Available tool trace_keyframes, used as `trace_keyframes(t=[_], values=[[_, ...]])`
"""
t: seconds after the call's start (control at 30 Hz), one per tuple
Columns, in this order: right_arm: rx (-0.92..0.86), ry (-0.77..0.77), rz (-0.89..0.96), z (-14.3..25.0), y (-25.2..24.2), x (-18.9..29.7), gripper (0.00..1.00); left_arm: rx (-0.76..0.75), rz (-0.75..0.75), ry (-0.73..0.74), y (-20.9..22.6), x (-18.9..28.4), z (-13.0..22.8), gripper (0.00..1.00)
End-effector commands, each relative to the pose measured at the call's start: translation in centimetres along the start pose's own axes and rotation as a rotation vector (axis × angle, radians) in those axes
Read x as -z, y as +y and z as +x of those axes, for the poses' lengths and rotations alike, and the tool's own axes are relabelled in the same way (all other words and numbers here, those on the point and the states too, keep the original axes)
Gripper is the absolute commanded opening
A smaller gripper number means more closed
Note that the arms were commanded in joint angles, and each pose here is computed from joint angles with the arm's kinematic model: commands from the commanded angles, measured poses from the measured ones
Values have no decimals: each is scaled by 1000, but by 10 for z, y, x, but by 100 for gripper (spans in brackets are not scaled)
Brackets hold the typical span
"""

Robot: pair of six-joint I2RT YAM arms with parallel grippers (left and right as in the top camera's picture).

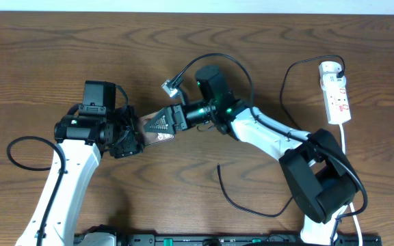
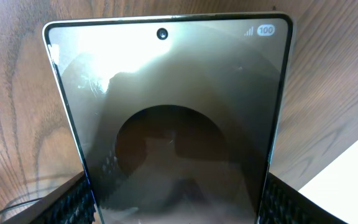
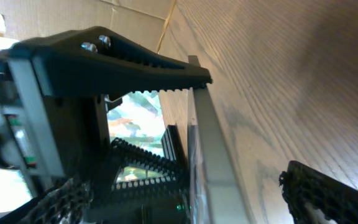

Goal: Plug charger to phone and switch on socket
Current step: 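Grasp the phone's side edge with the right gripper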

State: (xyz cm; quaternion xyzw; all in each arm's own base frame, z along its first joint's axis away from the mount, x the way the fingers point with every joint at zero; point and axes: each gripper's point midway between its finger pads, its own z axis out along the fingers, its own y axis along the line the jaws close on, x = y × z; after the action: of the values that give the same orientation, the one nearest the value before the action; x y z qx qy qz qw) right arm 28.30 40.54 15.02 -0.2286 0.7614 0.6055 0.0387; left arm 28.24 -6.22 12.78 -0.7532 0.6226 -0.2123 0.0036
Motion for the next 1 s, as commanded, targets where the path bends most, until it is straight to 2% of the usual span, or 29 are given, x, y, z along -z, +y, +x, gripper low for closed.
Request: trace_keyframes(t=[0.0, 0.2, 0.27, 0.37, 0.47, 0.6, 0.67, 0.8, 0.87, 0.97], values=[[33, -6, 29, 0, -1, -12, 95, 0, 30, 30, -9, 9, 10, 7], [34, -10, 36, 0, -2, -13, 76, -5, 29, 30, -9, 9, 11, 7], [34, -10, 36, 0, -2, -13, 67, -5, 29, 30, -9, 9, 11, 7], [34, -11, 37, -1, -2, -13, 61, -8, 28, 31, -8, 9, 12, 7], [34, -11, 37, 0, -2, -13, 48, -9, 27, 31, -8, 8, 12, 7], [34, -11, 37, 0, -2, -13, 45, -9, 27, 31, -8, 8, 12, 7], [34, -10, 36, 0, -2, -13, 41, -9, 28, 32, -8, 9, 12, 7], [34, -11, 37, 0, -2, -13, 39, -9, 28, 31, -8, 8, 12, 7], [34, -10, 36, 0, -2, -13, 30, -9, 28, 31, -8, 9, 12, 7], [34, -10, 36, 0, -2, -13, 25, -9, 28, 31, -8, 8, 12, 7]])
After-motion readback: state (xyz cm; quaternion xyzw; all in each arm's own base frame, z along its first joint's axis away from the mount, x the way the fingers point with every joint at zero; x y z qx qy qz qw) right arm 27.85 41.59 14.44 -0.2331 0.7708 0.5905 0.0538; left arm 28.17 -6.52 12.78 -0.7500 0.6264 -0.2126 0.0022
